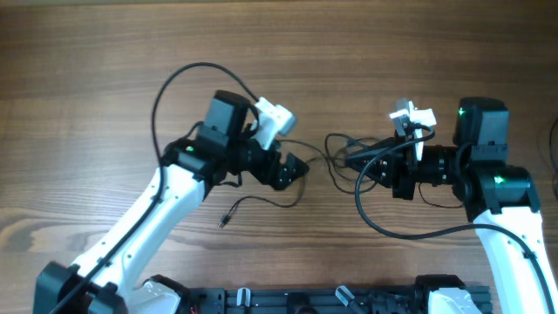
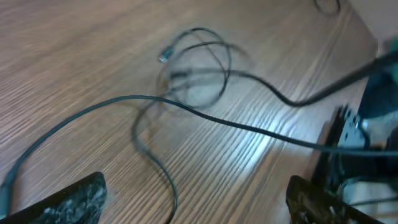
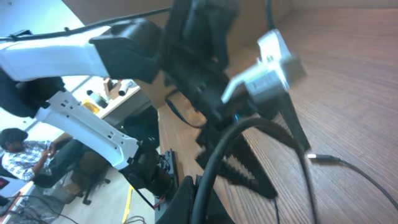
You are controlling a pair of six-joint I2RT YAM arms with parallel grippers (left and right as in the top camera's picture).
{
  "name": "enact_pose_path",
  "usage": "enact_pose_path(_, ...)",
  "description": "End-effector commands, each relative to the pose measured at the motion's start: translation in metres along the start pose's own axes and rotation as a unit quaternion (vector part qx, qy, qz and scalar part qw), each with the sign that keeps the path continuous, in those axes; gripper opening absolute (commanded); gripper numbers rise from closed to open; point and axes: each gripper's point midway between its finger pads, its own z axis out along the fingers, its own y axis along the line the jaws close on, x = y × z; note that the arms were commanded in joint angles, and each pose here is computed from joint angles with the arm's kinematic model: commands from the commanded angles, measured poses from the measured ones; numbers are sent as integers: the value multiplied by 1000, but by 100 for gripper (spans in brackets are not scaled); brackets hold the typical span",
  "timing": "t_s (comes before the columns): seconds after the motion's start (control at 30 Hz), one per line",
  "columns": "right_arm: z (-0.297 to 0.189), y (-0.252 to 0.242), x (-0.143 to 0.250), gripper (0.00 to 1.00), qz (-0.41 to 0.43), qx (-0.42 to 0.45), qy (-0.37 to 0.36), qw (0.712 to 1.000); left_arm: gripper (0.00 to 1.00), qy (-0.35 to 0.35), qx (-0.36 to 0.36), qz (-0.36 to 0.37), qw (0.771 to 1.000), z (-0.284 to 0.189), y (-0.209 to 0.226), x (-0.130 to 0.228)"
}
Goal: Untangle cables
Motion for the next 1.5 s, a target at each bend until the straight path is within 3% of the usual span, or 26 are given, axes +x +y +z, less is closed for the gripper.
enact_pose_path(0.0,1,9,-5,4,-15,-26,-6,1000,91,23,33,63,997,22,-17,9)
enact_pose_path(0.2,1,8,-5,4,-13,-23,-5,1000,83,37,37,82,995,50,-20,13)
enact_pose_path(0.3,1,-9,-1,4,32,26,7,999,89,45,33,75,996,53,-16,17)
enact_pose_path(0.43,-7,-51,1,4,143,151,4,978,99,55,30,65,996,53,-14,22)
enact_pose_path(0.6,-11,-65,-5,4,178,187,-16,966,100,107,-119,-37,986,43,33,49)
enact_pose_path(0.73,-18,-79,-2,4,207,231,-23,950,100,128,-187,-82,971,22,47,63)
enact_pose_path(0.87,-19,-80,1,4,209,237,-20,949,100,76,-281,-149,945,-27,69,54)
enact_pose_path(0.9,-19,-81,1,4,208,238,-19,949,100,42,-319,-178,930,-52,80,49)
enact_pose_path(1.1,-19,-81,2,4,209,239,-19,948,100,-106,-378,-265,881,-156,98,35)
enact_pose_path(1.3,-23,-88,-6,4,188,259,-31,947,100,-144,-414,-308,845,-215,85,69)
enact_pose_path(1.47,-25,-89,-49,4,97,254,-85,959,100,-173,-422,-309,835,-235,72,77)
